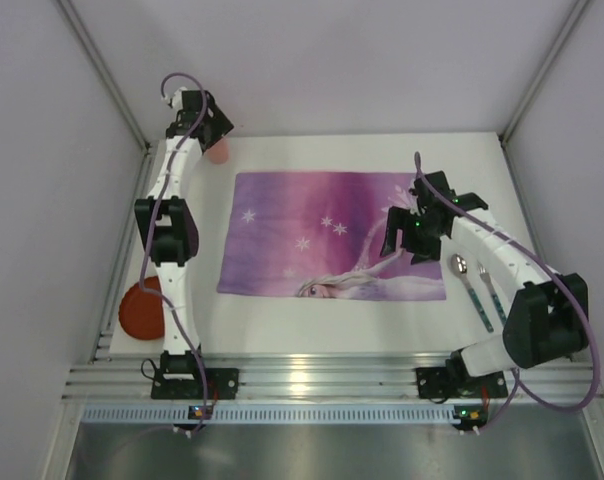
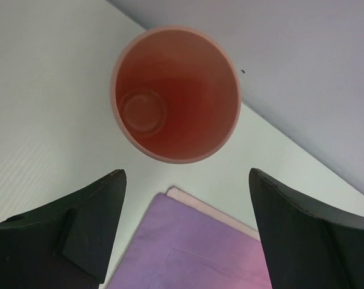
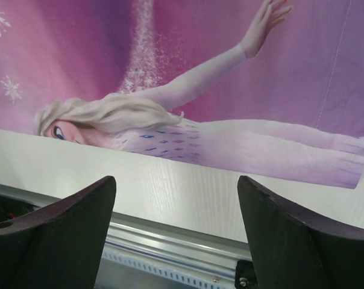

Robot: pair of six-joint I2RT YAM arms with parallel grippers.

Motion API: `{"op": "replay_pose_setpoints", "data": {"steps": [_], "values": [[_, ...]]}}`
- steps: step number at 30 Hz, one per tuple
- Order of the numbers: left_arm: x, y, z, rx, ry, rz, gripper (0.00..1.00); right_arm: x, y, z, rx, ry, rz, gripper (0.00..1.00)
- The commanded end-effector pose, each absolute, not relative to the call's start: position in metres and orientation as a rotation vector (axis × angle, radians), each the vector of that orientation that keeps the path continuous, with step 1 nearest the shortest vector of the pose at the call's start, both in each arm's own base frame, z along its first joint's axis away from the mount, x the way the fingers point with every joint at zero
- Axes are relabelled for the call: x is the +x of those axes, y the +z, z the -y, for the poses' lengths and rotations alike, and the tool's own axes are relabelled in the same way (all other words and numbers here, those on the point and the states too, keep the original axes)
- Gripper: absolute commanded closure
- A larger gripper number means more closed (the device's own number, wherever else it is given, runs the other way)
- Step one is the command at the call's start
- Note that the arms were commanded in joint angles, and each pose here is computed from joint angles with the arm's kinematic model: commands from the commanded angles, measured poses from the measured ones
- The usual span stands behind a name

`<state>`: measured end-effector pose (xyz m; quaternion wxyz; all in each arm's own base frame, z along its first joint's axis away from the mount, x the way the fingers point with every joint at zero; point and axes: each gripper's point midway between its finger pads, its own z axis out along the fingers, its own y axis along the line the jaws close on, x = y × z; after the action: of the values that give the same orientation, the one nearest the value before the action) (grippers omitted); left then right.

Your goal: Set the dinner table for one person

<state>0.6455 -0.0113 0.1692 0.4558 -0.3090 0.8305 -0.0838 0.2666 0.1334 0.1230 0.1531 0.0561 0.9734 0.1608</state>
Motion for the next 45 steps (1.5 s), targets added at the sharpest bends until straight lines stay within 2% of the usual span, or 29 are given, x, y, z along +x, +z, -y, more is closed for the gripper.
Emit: {"op": "replay_pose_setpoints", "data": {"steps": [1,7,14,19,20,23,25,27,30,31,36,40,45], "values": [[0.665,0.227,-0.001,-0.783,-0.255,-1.862,0.12,0.276,0.123,-0.126,0.174,0.407,-2.795,0.18],[0.669,0.224,-0.008,-0.82,-0.238,-1.824,0.13,0.286,0.111,-0.125,0.17,0.37,-2.843,0.2],[0.666,0.185,-0.016,-0.866,-0.154,-1.887,0.19,0.301,0.103,-0.113,0.199,0.339,-2.872,0.2],[0.667,0.168,-0.023,-0.892,-0.103,-1.893,0.2,0.305,0.097,-0.108,0.217,0.352,-2.892,0.21],[0.667,0.167,-0.041,-0.918,-0.088,-1.878,0.2,0.307,0.095,-0.106,0.226,0.35,-2.898,0.22],[0.668,0.158,-0.047,-0.954,-0.088,-1.873,0.23,0.308,0.093,-0.103,0.233,0.348,-2.908,0.23],[0.669,0.148,-0.05,-0.97,-0.091,-1.882,0.32,0.308,0.091,-0.101,0.24,0.341,-2.918,0.23],[0.673,0.138,-0.051,-0.975,-0.103,-1.893,0.35,0.307,0.089,-0.098,0.249,0.346,-2.926,0.23],[0.68,0.131,-0.054,-0.973,-0.14,-1.902,0.52,0.305,0.088,-0.096,0.262,0.345,-2.93,0.24],[0.681,0.132,-0.055,-0.972,-0.153,-1.9,0.68,0.304,0.087,-0.095,0.263,0.341,-2.934,0.24],[0.684,0.149,-0.043,-0.9,-0.234,-1.911,0.99,0.301,0.09,-0.094,0.271,0.344,-2.932,0.25],[0.676,0.17,-0.022,-0.803,-0.325,-1.956,1.0,0.311,0.108,-0.097,0.253,0.366,-2.886,0.25],[0.658,0.215,0.03,-0.568,-0.405,-2.007,1.0,0.352,0.162,-0.117,0.223,0.504,-2.76,0.25]]}}
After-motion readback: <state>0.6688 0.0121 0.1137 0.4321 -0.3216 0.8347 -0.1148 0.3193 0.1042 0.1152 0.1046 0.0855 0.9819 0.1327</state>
